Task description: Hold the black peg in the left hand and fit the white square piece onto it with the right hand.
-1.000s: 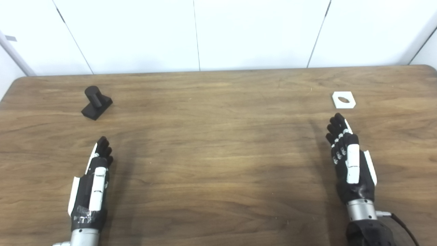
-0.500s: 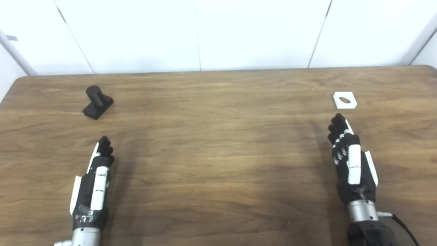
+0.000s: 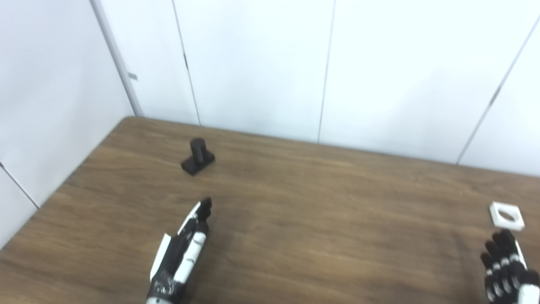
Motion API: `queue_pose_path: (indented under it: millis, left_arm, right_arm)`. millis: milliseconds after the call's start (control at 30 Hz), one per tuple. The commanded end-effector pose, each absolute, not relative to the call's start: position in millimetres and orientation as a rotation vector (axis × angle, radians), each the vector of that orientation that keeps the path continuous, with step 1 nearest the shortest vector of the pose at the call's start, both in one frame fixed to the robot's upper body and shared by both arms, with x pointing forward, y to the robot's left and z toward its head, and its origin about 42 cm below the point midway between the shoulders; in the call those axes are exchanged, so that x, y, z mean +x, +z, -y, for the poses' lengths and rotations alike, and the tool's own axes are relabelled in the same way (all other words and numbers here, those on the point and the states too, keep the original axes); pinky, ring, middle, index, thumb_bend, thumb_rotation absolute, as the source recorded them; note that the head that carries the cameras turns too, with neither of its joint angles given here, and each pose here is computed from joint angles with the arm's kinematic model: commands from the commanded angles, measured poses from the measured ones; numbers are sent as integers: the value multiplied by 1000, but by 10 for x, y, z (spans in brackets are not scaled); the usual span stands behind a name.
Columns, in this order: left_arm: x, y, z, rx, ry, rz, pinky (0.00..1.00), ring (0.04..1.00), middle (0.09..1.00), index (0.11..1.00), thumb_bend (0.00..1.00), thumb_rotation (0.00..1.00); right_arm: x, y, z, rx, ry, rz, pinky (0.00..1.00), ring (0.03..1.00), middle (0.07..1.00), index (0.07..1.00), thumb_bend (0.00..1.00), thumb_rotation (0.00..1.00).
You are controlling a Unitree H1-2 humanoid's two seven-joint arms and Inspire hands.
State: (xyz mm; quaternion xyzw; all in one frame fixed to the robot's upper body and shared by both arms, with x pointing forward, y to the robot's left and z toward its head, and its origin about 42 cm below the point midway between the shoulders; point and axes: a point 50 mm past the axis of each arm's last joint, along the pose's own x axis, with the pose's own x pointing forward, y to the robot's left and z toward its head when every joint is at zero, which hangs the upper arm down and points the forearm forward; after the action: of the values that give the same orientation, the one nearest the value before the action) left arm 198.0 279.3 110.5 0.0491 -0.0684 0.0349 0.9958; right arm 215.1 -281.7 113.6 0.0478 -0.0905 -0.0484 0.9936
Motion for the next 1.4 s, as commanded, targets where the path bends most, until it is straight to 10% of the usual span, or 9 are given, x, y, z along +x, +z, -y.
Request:
queue_pose_path:
  millis: [0, 567, 900, 1367]
  left_arm:
    - [1933, 935, -2618, 53, 82, 100, 1000, 973, 968, 959, 481, 826]
    - [1862, 990, -2606, 165, 89, 105, 968, 967, 973, 985, 452, 746]
    - [2102, 1537, -2842, 550, 236, 175, 854, 877, 895, 903, 777, 192]
    - [2672, 2040, -3325, 827, 373, 25, 844, 931, 919, 865, 888, 316]
  right_arm:
    - [1840, 749, 2966, 80, -127, 43, 990, 970, 966, 955, 594, 971]
    - [1798, 775, 2975, 87, -122, 41, 936, 940, 935, 917, 684, 929]
    - [1805, 783, 2966, 91, -136, 42, 894, 920, 922, 901, 701, 911]
    - [1828, 783, 2926, 83, -143, 36, 894, 918, 916, 898, 711, 902]
